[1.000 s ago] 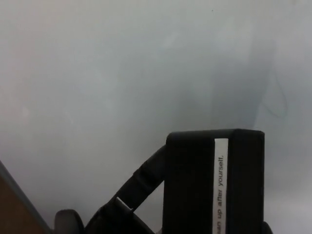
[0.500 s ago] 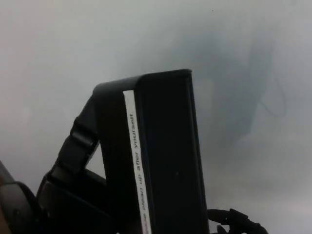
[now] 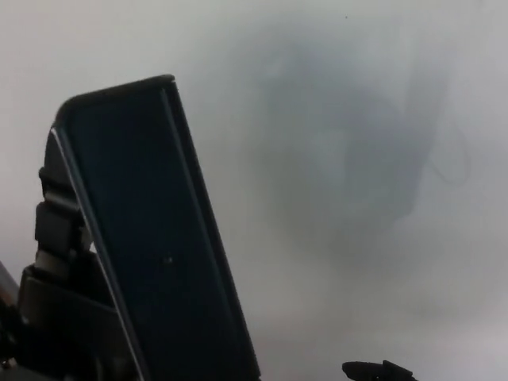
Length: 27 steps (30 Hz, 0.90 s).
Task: A magnetic marker holder is on the left hand side of the white board, the robot put the index and middle finger into the opening of the container and pull off the magnetic holder and hand it to a human on the left hand side.
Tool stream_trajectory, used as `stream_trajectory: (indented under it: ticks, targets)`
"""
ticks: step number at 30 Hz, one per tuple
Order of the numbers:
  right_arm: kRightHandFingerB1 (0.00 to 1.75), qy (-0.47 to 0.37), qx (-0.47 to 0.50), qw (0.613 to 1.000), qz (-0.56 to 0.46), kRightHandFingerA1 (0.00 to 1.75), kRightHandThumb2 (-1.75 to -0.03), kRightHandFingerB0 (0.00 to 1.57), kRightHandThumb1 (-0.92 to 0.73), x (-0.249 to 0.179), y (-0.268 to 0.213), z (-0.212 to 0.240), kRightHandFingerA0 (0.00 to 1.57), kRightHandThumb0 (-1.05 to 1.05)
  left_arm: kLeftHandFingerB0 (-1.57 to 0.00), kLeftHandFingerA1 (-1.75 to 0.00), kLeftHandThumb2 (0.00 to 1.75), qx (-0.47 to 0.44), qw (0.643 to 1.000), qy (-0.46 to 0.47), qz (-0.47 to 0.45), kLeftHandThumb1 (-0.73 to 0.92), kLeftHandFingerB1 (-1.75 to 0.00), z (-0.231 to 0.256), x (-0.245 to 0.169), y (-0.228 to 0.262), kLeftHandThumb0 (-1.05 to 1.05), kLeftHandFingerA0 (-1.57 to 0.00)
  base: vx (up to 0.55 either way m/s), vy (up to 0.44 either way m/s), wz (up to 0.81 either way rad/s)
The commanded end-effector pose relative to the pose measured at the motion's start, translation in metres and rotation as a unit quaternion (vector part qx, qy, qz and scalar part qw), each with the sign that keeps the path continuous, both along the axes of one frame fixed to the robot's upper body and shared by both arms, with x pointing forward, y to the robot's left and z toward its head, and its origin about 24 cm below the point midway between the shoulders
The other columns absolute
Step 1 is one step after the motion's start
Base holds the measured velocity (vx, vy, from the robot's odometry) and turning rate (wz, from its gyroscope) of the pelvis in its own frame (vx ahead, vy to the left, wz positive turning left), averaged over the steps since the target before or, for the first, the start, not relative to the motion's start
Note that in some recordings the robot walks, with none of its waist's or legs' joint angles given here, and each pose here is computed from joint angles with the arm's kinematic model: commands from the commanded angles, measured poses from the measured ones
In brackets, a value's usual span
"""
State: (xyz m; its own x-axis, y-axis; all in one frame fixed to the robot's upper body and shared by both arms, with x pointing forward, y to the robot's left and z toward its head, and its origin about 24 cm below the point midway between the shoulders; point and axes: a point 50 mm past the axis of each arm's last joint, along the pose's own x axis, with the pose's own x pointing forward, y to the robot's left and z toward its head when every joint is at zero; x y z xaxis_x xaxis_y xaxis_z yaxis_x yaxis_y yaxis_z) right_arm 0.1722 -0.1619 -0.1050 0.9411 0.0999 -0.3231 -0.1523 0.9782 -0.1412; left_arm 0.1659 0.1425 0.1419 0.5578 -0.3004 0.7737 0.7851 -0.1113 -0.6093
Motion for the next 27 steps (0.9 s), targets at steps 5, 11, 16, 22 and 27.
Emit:
stream_trajectory:
  ticks: [5, 11, 16, 22, 27]
  targets:
    - [0.5, 0.009, -0.042, 0.999, -0.011, 0.58, -0.65, 0.68, -0.85, -0.006, -0.012, -0.003, 0.8, -0.62, -0.36, -0.57, 1.05, -0.134, 0.99, 0.031, 0.028, 0.71, -0.47, 0.003, -0.001, 0.01, -0.88, -0.7, 0.0, 0.0, 0.0]
    - [0.5, 0.003, -0.054, 0.999, -0.004, 0.58, -0.65, 0.68, -0.85, -0.004, -0.011, -0.002, 0.81, -0.62, -0.38, -0.46, 0.67, -0.126, 0.988, 0.068, 0.049, 0.87, -0.34, 0.0, -0.004, 0.017, -0.88, -0.81, 0.0, 0.0, 0.0]
    - [0.5, -0.001, -0.06, 0.998, 0.001, 0.59, -0.65, 0.68, -0.85, -0.003, -0.01, -0.001, 0.81, -0.62, -0.38, -0.57, 1.05, -0.116, 0.987, 0.104, 0.044, 0.7, -0.47, -0.012, 0.001, 0.024, -0.92, -0.71, 0.0, 0.0, 0.0]
    - [0.49, -0.006, -0.067, 0.998, 0.006, 0.58, -0.65, 0.67, -0.86, -0.001, -0.009, 0.001, 0.8, -0.64, -0.44, -0.43, 0.66, -0.11, 0.986, 0.119, 0.043, 0.82, -0.34, -0.022, 0.009, 0.031, -0.9, -0.74, 0.0, 0.0, 0.0]
    - [0.49, -0.007, -0.065, 0.998, 0.009, 0.58, -0.65, 0.66, -0.86, 0.001, -0.01, 0.001, 0.8, -0.64, -0.44, -0.42, 0.66, -0.107, 0.986, 0.124, 0.044, 0.81, -0.34, -0.024, 0.01, 0.032, -0.9, -0.74, 0.0, 0.0, 0.0]
